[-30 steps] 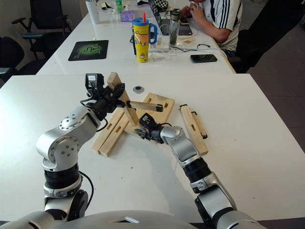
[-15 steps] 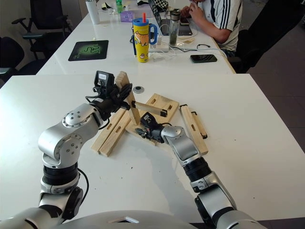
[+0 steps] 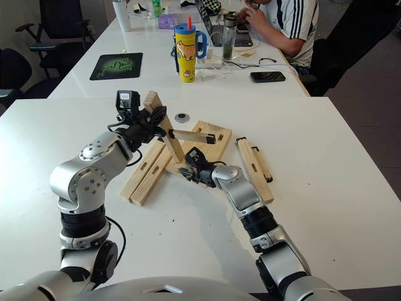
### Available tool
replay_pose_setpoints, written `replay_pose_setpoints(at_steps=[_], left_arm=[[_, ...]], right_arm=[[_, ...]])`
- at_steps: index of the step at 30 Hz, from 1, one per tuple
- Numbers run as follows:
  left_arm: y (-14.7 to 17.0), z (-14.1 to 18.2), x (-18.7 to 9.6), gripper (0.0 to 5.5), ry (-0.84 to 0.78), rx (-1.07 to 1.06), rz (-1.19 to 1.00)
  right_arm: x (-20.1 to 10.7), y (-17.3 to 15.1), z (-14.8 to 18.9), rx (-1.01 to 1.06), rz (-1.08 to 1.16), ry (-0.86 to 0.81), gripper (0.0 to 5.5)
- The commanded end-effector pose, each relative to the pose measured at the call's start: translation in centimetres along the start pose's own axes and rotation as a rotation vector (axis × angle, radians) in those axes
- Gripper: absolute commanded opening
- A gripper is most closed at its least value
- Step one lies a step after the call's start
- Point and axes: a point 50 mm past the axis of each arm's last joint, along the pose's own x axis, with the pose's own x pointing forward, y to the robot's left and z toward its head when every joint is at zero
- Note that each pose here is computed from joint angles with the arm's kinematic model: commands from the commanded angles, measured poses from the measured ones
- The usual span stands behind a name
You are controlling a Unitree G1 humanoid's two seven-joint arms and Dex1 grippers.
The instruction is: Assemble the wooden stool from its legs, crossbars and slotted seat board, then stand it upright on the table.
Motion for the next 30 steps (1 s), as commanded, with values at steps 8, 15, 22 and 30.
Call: replay_pose_setpoints(at_steps=[8, 15, 22, 30], left_arm=[[-0.4, 6.7, -0.4, 1.04, -0.318, -0.016, -0.043], [2.1, 6.1, -0.1, 1.04, -0.285, -0.206, 0.071], [-1.3, 7.0, -0.6, 1.04, -0.293, 0.062, -0.077], [-1.2, 7.1, -0.5, 1.04, -0.302, 0.171, -0.048]], right_arm=[[-0.4, 1.9, -9.2, 0.213, 0.045, 0.385, 1.93], [-0.4, 1.9, -9.1, 0.220, 0.047, 0.385, 1.93], [-0.3, 1.9, -9.1, 0.224, 0.046, 0.383, 1.93], [-0.1, 1.1, -7.4, 0.214, -0.013, 0.240, 1.93]])
